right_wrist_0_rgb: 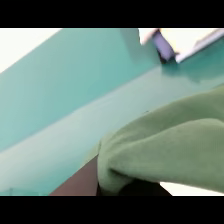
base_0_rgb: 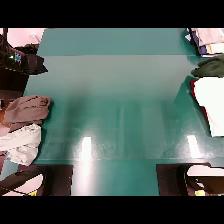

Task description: Fold the shirts.

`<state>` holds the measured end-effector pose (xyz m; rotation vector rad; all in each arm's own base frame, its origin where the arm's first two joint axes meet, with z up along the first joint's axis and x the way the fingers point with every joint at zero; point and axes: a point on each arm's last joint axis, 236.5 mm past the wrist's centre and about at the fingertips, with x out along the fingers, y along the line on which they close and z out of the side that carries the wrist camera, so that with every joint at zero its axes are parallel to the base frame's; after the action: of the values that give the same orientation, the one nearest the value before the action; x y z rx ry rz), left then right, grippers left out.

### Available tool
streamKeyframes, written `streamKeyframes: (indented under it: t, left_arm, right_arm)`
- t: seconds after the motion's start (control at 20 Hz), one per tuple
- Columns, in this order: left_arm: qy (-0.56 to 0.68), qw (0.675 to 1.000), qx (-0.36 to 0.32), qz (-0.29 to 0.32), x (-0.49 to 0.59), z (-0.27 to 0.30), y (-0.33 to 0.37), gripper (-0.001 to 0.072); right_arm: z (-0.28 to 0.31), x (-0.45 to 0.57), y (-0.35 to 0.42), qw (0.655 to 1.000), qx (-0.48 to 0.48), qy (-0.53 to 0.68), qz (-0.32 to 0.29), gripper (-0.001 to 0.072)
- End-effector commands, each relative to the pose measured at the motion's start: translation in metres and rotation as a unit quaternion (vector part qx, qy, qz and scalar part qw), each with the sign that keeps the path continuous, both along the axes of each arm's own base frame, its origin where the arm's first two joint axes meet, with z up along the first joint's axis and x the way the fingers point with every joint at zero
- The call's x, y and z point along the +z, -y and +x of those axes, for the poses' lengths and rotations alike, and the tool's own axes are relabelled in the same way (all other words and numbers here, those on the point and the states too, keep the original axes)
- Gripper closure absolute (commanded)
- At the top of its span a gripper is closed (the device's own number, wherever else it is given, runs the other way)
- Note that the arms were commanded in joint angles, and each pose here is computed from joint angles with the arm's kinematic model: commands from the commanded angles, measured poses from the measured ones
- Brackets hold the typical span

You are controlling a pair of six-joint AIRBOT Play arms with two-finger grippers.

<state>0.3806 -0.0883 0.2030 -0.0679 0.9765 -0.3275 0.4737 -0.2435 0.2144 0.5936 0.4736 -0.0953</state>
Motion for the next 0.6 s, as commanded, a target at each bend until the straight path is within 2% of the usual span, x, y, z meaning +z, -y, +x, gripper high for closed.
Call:
streamKeyframes:
  t: [0.0, 0.3, 0.55]
  left_arm:
    - [-0.003, 1.000, 0.000, -0.001, 0.000, -0.001, 0.000, 0.0679]
    - [-0.004, 1.000, -0.001, 0.000, -0.001, -0.002, 0.000, 0.0679]
    - [-0.009, 1.000, -0.007, 0.004, -0.002, -0.005, 0.000, 0.0679]
  right_arm:
    - [-0.013, 0.026, -0.001, 1.000, -0.002, 0.007, -0.008, 0.0690]
    - [-0.055, 0.015, -0.010, 0.997, 0.007, -0.072, -0.014, 0.0690]
    - [-0.099, -0.016, -0.015, 0.982, -0.006, -0.187, -0.005, 0.0687]
